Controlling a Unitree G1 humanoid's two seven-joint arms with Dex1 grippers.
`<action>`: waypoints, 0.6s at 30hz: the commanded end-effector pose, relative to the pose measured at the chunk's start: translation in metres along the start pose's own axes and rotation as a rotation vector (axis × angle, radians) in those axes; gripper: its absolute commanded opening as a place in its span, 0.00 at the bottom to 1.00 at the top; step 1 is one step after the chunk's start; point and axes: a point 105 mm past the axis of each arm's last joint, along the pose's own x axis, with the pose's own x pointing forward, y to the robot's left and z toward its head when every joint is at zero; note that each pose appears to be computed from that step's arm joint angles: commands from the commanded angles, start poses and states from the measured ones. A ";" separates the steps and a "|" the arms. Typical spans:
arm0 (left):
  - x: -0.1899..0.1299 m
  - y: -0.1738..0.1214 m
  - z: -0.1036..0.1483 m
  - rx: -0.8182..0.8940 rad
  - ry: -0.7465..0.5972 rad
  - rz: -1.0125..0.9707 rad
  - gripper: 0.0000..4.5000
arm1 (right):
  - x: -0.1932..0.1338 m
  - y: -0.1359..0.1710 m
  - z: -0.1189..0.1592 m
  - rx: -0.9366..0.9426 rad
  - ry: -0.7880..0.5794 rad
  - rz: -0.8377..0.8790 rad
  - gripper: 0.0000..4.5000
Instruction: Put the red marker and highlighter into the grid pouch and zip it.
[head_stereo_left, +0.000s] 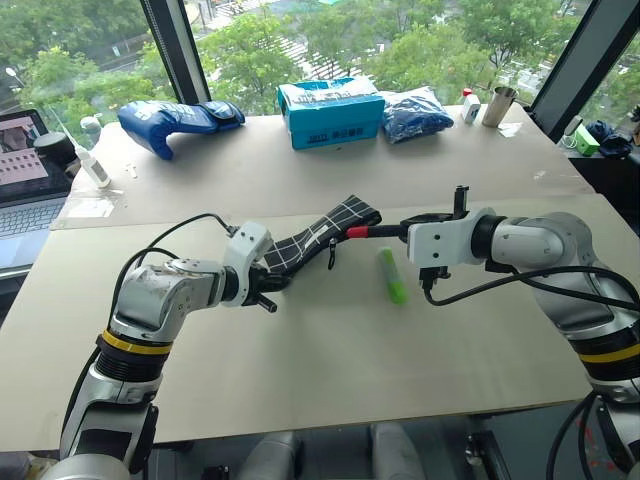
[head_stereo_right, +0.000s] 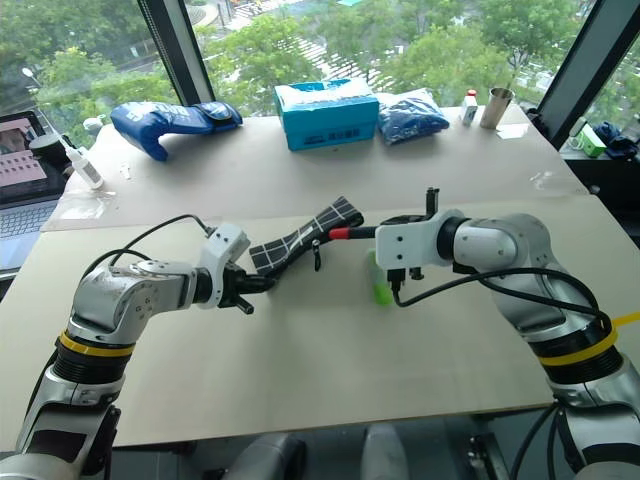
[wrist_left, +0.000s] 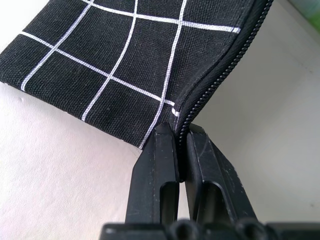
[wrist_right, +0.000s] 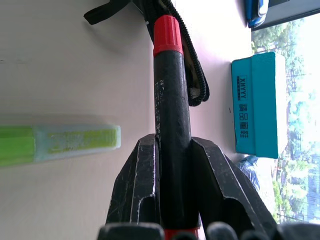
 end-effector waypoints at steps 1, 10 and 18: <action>-0.001 -0.002 0.004 0.026 -0.016 -0.001 0.00 | -0.005 -0.014 0.007 -0.046 -0.010 -0.034 0.13; 0.000 -0.003 0.000 0.041 0.001 -0.004 0.00 | 0.005 -0.024 0.005 -0.104 0.053 -0.055 0.13; 0.002 -0.005 0.000 0.049 0.003 -0.012 0.00 | 0.021 -0.016 0.022 -0.152 0.052 -0.022 0.13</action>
